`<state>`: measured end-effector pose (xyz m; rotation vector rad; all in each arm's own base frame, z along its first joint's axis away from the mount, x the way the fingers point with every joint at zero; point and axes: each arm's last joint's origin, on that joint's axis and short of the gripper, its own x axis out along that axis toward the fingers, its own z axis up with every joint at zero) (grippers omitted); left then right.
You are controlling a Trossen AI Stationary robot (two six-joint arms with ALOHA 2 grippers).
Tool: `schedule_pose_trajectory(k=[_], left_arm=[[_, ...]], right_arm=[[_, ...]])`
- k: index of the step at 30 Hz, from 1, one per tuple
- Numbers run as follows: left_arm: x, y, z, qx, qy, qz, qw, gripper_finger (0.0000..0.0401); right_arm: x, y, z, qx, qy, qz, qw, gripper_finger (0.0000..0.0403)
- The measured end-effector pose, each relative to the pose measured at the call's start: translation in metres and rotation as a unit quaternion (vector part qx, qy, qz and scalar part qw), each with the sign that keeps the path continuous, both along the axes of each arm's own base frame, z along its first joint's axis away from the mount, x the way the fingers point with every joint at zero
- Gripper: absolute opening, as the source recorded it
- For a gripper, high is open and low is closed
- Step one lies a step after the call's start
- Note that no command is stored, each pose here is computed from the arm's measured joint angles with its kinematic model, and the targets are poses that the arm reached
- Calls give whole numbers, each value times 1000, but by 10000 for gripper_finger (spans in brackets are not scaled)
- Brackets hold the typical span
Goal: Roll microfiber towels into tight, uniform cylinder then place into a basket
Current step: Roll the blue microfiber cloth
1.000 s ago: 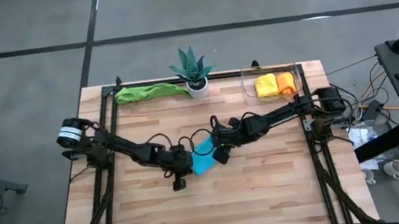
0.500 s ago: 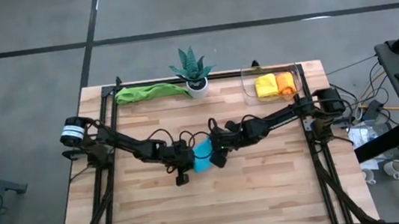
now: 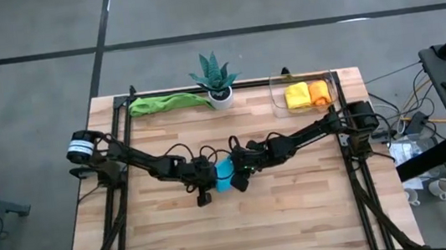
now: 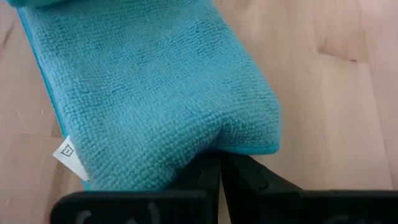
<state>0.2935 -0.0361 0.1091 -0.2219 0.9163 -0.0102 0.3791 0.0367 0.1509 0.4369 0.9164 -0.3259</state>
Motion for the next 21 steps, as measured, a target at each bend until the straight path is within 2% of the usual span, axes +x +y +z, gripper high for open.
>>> schedule_pose_trajectory(k=[5, 14, 17, 21], left_arm=[[-1, -1, 6, -4, -9, -3, 1000, 0], [-16, -4, 35, -19, -24, -20, 999, 0], [-23, -5, 39, -20, -27, -24, 999, 0], [-30, -5, 57, -23, -53, -28, 998, 0]], right_arm=[[2, 4, 1, 3, -14, 3, 1000, 118], [8, 4, -24, 3, -1, -2, 1000, 118], [11, 4, -30, 1, -7, 0, 1000, 118], [15, 5, -32, -8, -26, 14, 1000, 118]])
